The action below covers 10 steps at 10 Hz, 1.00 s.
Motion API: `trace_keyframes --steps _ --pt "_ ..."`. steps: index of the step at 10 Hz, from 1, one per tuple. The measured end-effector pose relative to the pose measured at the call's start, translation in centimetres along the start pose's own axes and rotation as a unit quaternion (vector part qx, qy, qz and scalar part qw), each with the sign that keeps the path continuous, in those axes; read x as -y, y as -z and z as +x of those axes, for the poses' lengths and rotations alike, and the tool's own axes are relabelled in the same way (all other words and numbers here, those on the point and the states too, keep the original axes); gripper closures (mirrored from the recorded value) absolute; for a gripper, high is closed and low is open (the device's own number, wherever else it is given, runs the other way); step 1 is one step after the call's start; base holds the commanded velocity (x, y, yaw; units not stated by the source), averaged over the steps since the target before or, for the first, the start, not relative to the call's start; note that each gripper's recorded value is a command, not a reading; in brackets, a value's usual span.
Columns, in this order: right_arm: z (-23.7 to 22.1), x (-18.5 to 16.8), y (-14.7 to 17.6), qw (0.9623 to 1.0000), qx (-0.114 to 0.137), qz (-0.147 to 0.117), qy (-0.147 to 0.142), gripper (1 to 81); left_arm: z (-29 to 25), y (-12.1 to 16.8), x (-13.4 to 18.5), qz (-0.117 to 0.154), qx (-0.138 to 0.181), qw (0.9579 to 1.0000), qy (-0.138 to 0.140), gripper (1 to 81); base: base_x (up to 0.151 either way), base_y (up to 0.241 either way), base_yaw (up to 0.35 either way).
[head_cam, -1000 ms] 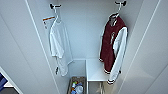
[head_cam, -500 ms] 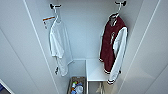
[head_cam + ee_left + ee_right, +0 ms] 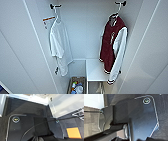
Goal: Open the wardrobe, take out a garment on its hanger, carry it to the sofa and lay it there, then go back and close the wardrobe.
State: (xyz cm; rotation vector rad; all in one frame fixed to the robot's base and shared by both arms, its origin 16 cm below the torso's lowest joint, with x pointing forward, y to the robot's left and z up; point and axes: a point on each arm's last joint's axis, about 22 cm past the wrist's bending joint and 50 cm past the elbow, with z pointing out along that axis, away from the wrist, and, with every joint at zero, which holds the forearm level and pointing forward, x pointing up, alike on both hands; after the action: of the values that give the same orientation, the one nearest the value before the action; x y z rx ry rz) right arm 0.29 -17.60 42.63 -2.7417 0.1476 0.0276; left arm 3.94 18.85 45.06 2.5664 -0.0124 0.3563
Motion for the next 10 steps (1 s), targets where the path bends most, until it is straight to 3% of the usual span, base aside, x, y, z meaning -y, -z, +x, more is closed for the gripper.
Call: trace_keyframes --steps 2,5,6,7,8,10 --pt "-3.5 0.0 0.1 0.9998 0.019 0.000 0.002 1.0 -8.1 1.9 1.4 0.045 0.104 0.9936 -0.005 1.0 0.000 0.000 0.000" --pt "-6.5 -0.5 0.3 0.9994 0.034 -0.005 0.000 1.0 -10.8 1.7 -0.9 0.039 0.125 0.9911 0.023 1.0 0.000 0.000 0.000" --pt "-6.7 -0.4 0.3 0.9994 0.035 -0.005 -0.001 1.0 -11.6 2.0 -0.5 0.057 0.133 0.9867 0.074 1.0 0.000 0.000 0.000" --pt "-6.6 -0.2 0.2 0.9994 0.034 -0.004 0.000 1.0 -12.7 2.5 0.5 0.082 0.152 0.9802 0.098 1.0 0.000 0.000 0.000" --pt "-6.7 -0.2 0.2 0.9994 0.034 -0.004 0.000 1.0 -13.6 2.9 1.1 0.098 0.168 0.9753 0.105 1.0 0.000 0.000 0.000" --pt "-6.8 -0.3 0.2 0.9994 0.035 -0.005 0.000 1.0 -14.2 2.5 0.3 0.104 0.183 0.9718 0.107 1.0 0.000 0.000 0.000"
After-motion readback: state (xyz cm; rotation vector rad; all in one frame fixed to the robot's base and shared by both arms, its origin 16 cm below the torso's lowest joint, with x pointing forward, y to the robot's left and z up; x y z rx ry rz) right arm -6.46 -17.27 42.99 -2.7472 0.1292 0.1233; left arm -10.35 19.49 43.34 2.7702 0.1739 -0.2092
